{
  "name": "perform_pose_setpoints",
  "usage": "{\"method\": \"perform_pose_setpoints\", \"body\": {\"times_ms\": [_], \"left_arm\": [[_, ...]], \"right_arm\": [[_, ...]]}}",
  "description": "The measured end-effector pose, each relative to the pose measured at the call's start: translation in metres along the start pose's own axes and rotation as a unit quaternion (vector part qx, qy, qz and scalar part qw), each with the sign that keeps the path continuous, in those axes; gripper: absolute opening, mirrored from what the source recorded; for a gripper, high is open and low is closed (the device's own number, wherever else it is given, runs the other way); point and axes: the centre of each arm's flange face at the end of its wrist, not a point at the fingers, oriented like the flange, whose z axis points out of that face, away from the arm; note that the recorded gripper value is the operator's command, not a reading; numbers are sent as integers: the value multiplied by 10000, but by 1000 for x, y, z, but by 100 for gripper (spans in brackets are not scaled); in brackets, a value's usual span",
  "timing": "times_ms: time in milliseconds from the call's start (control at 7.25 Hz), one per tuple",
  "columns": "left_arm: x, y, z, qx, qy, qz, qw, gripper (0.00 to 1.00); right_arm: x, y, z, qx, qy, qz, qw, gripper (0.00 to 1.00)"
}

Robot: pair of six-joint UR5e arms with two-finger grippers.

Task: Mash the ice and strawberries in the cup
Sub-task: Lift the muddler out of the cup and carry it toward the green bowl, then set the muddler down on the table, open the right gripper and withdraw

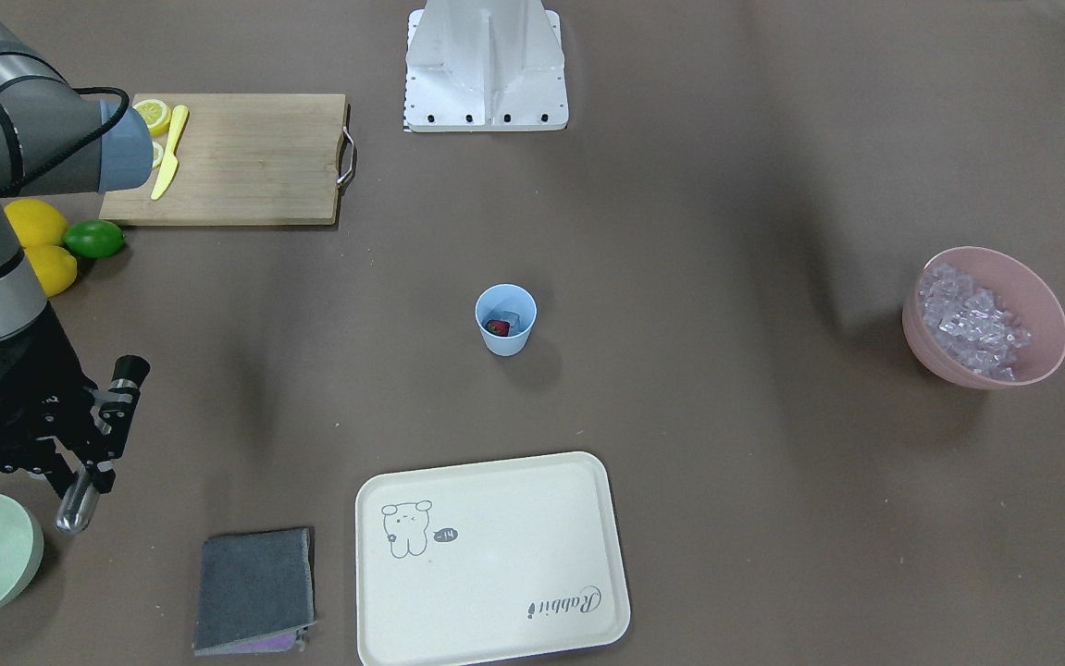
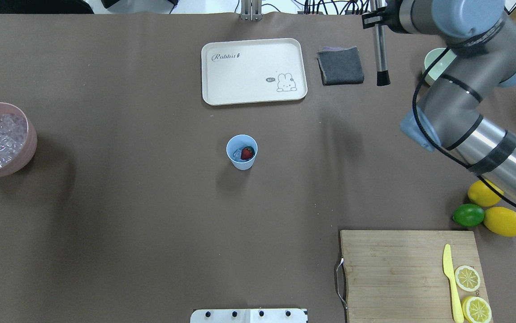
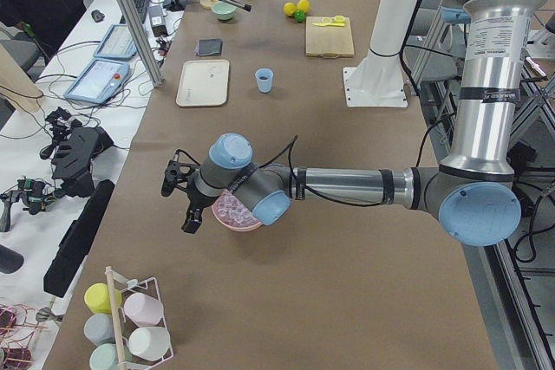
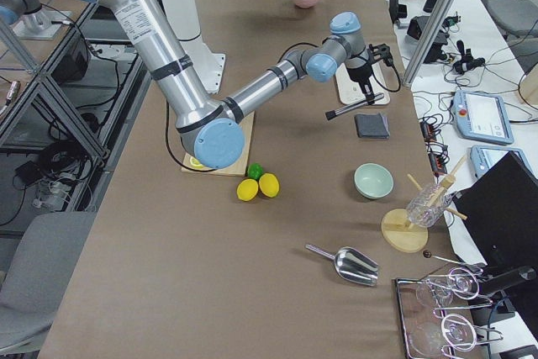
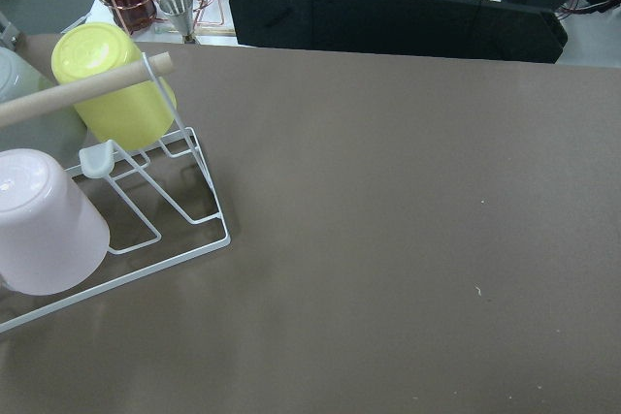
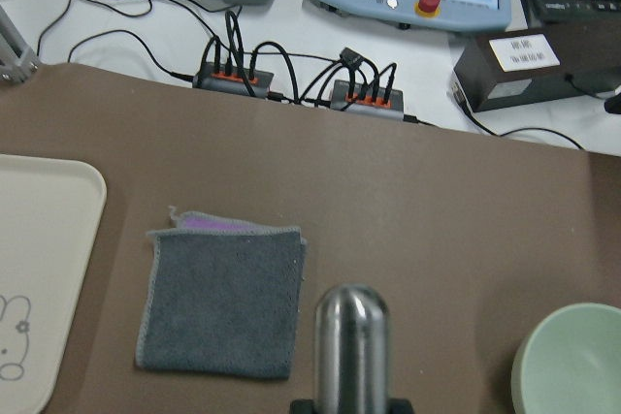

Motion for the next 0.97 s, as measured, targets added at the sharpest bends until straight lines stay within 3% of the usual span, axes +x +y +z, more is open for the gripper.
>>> {"method": "perform_pose_setpoints", "body": {"times_ms": [276, 552, 690, 966], "left_arm": [[2, 0, 1, 95, 77, 165, 9998, 98], [8, 2, 3, 114, 137, 263, 9995, 98], [11, 2, 4, 141, 167, 304, 9993, 98], [17, 4, 7, 136, 194, 368, 9990, 98]], "right_arm": [[30, 11, 44, -863, 49, 224, 9960, 0], [67, 39, 89, -1515, 41, 76, 9884, 0], [85, 57, 102, -1726, 14, 38, 9850, 0], [94, 78, 111, -1906, -35, 19, 9817, 0]]}}
